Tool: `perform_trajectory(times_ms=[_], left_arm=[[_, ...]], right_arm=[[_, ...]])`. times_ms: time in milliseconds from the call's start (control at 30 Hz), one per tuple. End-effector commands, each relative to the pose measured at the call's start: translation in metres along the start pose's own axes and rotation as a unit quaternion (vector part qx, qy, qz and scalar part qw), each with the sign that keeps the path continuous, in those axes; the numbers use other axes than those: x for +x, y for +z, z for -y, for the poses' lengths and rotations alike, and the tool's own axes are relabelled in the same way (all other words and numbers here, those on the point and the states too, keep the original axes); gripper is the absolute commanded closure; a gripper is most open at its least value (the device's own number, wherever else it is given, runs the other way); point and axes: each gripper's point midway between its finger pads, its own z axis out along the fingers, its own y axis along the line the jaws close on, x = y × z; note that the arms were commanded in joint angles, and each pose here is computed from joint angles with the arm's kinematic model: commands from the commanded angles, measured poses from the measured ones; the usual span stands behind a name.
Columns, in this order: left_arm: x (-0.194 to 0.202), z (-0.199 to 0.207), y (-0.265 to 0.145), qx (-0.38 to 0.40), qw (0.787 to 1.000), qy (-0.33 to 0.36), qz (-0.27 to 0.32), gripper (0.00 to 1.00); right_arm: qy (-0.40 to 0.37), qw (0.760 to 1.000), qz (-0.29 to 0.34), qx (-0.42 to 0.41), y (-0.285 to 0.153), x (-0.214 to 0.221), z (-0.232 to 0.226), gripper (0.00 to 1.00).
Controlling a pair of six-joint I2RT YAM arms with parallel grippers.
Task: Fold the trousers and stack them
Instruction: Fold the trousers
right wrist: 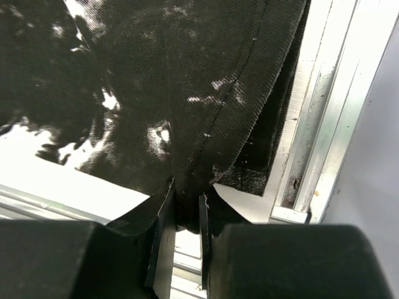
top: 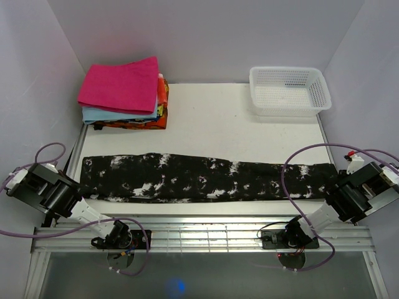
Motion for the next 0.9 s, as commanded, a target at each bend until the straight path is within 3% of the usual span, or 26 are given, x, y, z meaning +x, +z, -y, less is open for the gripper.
perform_trajectory(times_ms=[0,300,433,533,633,867], left_arm=[[-0.042,0.019,-0.023,0.011,0.996,0.059,0.07,1.0],[-0.109,0.082,-0.035,0.06,0.982,0.147,0.103,1.0],[-0.137,0.134,-0.053,0.102,0.96,0.22,0.141,1.0],[-0.147,0.143,-0.079,0.089,0.946,0.26,0.174,1.0],[-0.144,0.114,-0.095,0.073,0.939,0.268,0.202,1.0],[-0.08,0.011,-0.019,0.016,0.967,0.234,0.101,1.0]], right_arm=[[-0.017,0.997,0.051,0.049,-0.021,-0.04,0.043,0.92],[0.009,0.994,0.11,0.024,-0.028,-0.118,0.049,0.92],[-0.001,0.988,0.151,0.009,-0.041,-0.159,0.036,0.92],[-0.025,0.982,0.186,0.022,-0.07,-0.178,0.036,0.92],[-0.042,0.981,0.187,0.031,-0.079,-0.159,0.046,0.92],[-0.017,0.997,0.073,-0.012,-0.003,-0.048,0.037,0.92]])
